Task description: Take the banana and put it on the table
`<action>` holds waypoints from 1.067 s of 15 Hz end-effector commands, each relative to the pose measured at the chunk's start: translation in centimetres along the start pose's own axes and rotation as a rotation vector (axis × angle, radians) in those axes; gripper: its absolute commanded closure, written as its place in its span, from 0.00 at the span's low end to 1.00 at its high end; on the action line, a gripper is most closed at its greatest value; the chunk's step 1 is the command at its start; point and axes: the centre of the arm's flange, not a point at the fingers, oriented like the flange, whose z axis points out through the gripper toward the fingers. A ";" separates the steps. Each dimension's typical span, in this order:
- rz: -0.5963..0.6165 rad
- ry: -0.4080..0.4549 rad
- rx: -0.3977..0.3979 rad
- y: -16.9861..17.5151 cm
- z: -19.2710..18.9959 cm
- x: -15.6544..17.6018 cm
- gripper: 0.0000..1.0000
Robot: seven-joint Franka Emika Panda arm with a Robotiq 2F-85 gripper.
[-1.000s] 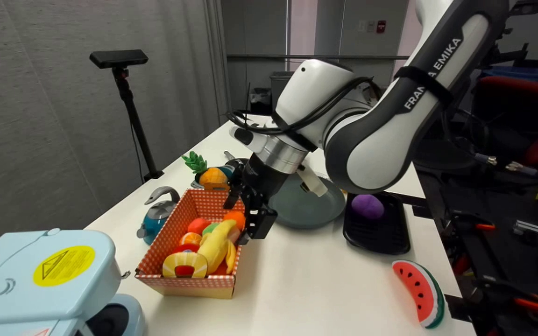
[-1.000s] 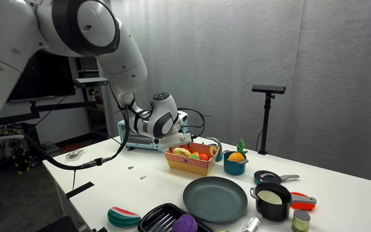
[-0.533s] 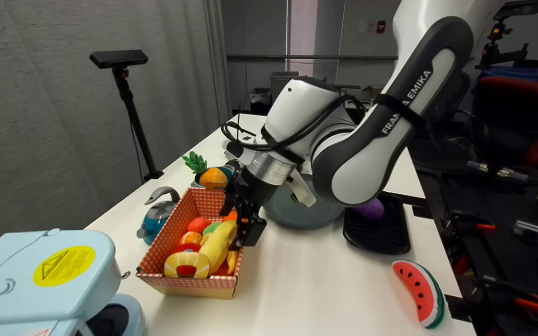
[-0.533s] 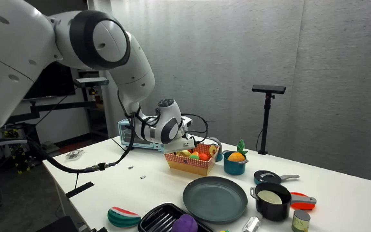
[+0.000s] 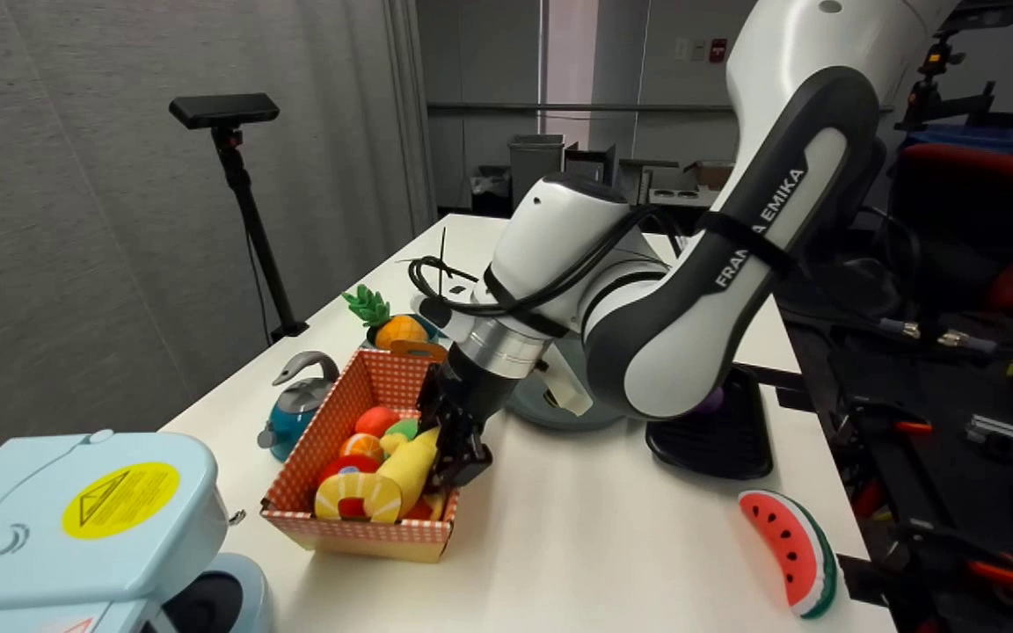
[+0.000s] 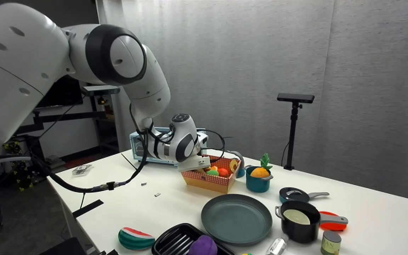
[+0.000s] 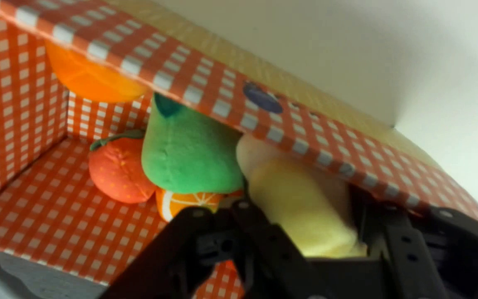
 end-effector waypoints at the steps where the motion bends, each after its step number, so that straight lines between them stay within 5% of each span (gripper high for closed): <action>1: -0.006 -0.014 -0.008 -0.1 0.9 0.0 0.79; 4: 0.001 -0.007 -0.019 0.0 0.1 0.5 0.98; 16: 0.122 0.059 -0.090 4.3 -7.3 2.0 0.97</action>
